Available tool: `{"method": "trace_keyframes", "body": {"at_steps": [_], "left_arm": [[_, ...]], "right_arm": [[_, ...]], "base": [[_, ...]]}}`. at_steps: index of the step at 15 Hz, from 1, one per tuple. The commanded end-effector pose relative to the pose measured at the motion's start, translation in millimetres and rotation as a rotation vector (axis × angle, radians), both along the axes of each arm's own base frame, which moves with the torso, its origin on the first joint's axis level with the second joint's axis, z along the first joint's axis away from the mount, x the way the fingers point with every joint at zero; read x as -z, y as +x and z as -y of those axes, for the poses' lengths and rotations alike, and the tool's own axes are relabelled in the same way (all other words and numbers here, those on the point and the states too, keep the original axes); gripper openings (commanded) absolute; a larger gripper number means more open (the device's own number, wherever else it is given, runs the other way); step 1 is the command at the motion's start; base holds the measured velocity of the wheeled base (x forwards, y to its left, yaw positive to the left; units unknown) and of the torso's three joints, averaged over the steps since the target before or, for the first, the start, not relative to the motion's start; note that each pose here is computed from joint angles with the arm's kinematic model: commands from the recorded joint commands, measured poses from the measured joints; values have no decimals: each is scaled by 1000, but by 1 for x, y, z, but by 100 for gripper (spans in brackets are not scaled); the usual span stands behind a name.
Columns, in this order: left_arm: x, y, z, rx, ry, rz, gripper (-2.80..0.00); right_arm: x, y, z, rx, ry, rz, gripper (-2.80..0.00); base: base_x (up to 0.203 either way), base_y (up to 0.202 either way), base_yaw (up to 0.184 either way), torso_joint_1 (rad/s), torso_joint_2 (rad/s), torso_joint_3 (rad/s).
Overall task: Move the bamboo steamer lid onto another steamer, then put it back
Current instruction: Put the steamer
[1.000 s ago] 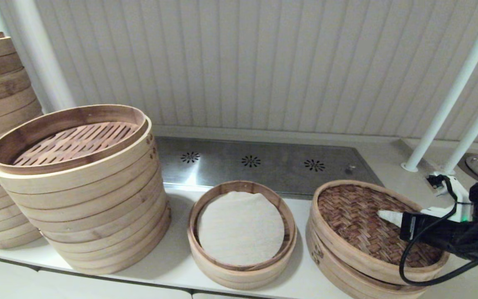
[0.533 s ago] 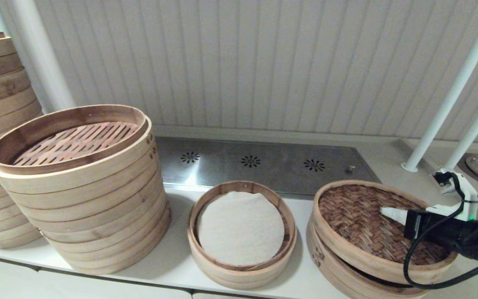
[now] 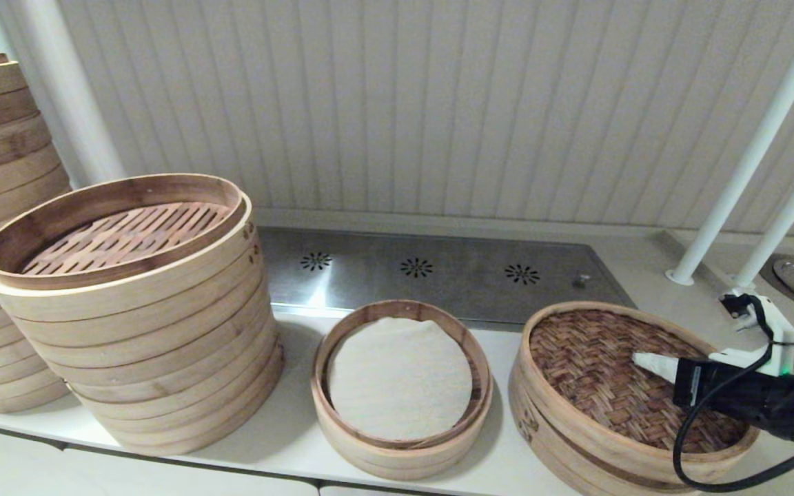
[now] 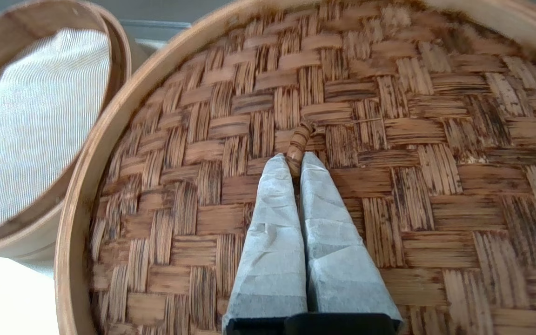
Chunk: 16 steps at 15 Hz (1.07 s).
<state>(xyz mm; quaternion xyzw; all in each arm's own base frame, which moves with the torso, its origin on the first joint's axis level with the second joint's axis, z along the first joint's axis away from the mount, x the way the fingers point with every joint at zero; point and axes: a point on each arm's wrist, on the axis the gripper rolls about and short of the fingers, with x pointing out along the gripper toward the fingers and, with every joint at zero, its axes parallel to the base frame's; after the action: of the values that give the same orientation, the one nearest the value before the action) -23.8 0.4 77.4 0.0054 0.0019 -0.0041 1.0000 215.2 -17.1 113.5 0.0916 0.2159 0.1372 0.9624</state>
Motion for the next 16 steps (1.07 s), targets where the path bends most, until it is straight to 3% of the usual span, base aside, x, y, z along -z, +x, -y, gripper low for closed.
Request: {"method": "trace_keyframes", "body": {"at_steps": [1,6,16], "left_arm": [[0,0,0,0,0,-1,-280],[0,0,0,0,0,-2,-280],[0,0,0,0,0,-1,-280]], "right_arm": [[3,-2,0,-3,3,-10,-280],[9,-12,-2,-21,15,-34,-280],[21,9,1,-18,20,-85,-280]], "base": [[0,0,0,0,0,0],[0,0,0,0,0,0],[0,0,0,0,0,0]]}}
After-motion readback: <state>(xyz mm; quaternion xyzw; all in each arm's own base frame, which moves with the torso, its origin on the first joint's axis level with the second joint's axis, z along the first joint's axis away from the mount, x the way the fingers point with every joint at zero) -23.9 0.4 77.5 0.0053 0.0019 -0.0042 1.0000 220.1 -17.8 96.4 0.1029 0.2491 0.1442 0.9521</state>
